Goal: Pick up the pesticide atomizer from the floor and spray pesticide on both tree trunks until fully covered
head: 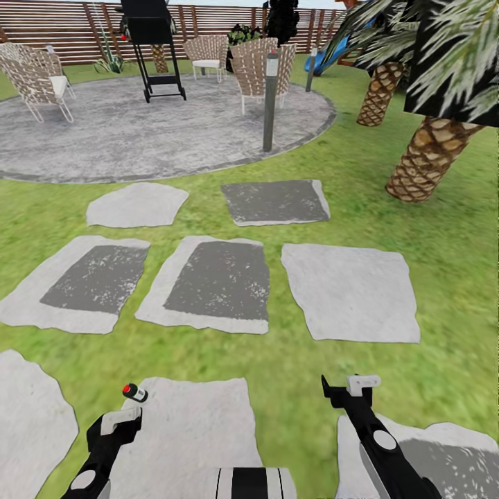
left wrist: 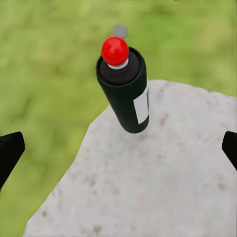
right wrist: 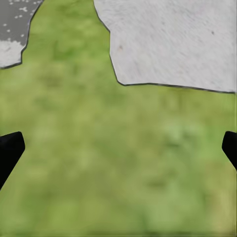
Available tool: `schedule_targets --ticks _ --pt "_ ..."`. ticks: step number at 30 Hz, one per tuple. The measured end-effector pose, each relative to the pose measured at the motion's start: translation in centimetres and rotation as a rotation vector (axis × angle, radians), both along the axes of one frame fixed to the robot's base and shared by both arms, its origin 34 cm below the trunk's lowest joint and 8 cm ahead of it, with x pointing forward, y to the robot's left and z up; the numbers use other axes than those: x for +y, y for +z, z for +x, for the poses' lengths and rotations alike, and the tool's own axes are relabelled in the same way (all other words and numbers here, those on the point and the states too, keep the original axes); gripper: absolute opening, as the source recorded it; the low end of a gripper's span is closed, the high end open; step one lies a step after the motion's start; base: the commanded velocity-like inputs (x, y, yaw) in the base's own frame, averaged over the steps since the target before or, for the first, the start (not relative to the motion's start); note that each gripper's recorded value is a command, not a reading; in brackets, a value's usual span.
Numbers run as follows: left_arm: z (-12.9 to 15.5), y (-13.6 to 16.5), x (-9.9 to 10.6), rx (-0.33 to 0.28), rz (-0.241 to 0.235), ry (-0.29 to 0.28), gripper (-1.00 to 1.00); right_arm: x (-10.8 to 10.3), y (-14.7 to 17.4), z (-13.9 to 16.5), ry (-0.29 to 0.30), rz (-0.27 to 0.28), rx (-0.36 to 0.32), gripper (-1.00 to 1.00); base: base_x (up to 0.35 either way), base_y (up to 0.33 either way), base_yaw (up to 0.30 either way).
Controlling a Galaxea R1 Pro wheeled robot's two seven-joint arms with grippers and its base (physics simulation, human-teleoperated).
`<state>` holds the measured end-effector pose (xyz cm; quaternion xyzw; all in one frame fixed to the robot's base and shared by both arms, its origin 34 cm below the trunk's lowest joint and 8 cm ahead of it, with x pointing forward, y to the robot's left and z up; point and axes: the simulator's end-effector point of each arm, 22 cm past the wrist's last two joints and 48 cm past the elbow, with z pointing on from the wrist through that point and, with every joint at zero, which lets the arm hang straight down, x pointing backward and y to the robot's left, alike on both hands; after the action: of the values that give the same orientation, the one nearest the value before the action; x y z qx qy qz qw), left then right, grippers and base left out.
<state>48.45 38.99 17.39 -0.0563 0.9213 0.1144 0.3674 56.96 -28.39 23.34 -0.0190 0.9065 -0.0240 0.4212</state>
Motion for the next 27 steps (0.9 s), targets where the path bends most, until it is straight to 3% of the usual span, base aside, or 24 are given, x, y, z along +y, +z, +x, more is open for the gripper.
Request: schedule_targets --ticks 7,16,27 --pt "0.01 0.00 -0.05 0.000 -0.001 -0.001 1.00 0.01 0.00 0.00 0.000 0.000 0.000 1.00 0.000 0.036 -0.049" --pt "0.16 0.14 0.06 -0.004 0.001 0.000 1.00 0.01 0.07 0.04 0.000 0.000 -0.001 1.00 0.000 0.198 -0.143" --pt "0.28 0.30 -0.13 -0.012 0.000 -0.004 1.00 -0.01 0.12 0.08 -0.001 0.001 -0.002 1.00 0.000 0.013 -0.080"
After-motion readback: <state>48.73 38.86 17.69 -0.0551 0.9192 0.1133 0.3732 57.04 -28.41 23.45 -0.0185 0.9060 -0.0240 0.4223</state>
